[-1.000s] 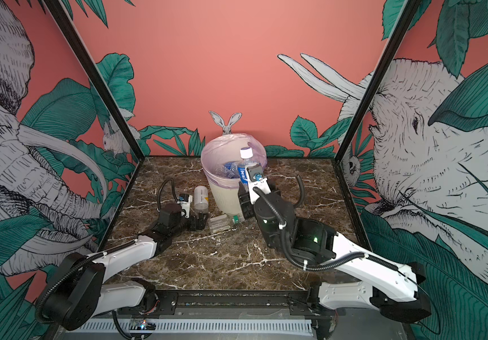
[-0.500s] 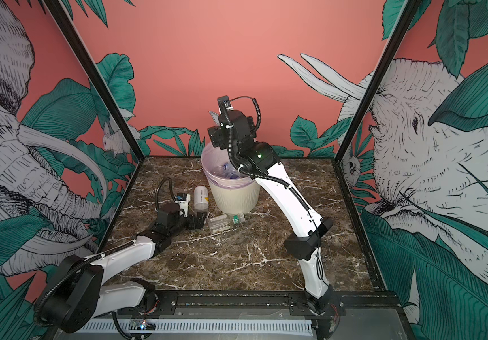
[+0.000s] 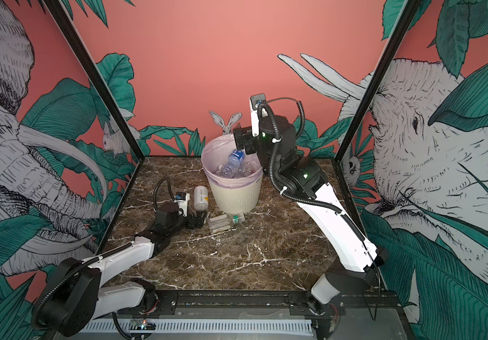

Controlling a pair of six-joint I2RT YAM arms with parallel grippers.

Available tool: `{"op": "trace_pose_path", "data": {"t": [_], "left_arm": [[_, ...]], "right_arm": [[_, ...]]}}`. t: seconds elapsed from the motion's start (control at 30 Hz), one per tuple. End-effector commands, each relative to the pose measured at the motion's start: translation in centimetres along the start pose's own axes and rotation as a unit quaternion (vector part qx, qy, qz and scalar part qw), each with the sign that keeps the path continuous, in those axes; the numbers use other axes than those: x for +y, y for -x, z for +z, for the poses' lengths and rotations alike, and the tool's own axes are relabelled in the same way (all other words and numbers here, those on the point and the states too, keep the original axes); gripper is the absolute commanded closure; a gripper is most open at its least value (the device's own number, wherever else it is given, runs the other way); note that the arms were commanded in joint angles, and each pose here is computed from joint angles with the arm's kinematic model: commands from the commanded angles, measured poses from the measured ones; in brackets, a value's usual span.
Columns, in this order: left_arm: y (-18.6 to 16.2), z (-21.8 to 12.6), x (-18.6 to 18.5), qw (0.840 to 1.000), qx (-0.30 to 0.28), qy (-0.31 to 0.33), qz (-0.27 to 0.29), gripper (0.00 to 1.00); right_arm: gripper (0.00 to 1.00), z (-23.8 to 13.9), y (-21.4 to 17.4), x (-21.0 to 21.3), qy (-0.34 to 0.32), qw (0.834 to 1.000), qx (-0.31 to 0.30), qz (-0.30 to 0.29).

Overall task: Throw the plastic bottles in the bin
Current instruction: 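Carry the blue-labelled bottle over the bin and open the right gripper, then lower the right gripper beside the bin while the left gripper grasps the white-labelled bottle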

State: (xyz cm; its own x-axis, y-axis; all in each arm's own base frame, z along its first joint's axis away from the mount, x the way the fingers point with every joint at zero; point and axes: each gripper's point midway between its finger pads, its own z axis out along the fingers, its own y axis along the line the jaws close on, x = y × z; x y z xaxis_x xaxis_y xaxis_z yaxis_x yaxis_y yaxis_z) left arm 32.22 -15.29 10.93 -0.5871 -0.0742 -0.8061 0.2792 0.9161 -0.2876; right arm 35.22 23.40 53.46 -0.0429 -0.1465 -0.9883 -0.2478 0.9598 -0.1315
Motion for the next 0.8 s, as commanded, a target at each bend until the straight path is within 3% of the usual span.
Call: {"op": "trace_pose_path", "data": {"t": [0.0, 0.2, 0.77], "left_arm": [[0.5, -0.1, -0.3, 1.0, -0.008, -0.007, 0.004, 0.04], [0.4, 0.0, -0.3, 1.0, -0.005, -0.009, 0.005, 0.04], [0.1, 0.6, -1.3, 0.999, 0.003, -0.04, 0.003, 0.04]], "right_arm": [[0.01, 0.1, -1.3, -0.3, -0.011, 1.0, 0.0, 0.002], [0.01, -1.7, -4.8, -1.2, -0.01, 1.0, 0.015, 0.021], [0.01, -4.3, -21.0, 0.1, 0.007, 0.984, 0.153, 0.093]]}}
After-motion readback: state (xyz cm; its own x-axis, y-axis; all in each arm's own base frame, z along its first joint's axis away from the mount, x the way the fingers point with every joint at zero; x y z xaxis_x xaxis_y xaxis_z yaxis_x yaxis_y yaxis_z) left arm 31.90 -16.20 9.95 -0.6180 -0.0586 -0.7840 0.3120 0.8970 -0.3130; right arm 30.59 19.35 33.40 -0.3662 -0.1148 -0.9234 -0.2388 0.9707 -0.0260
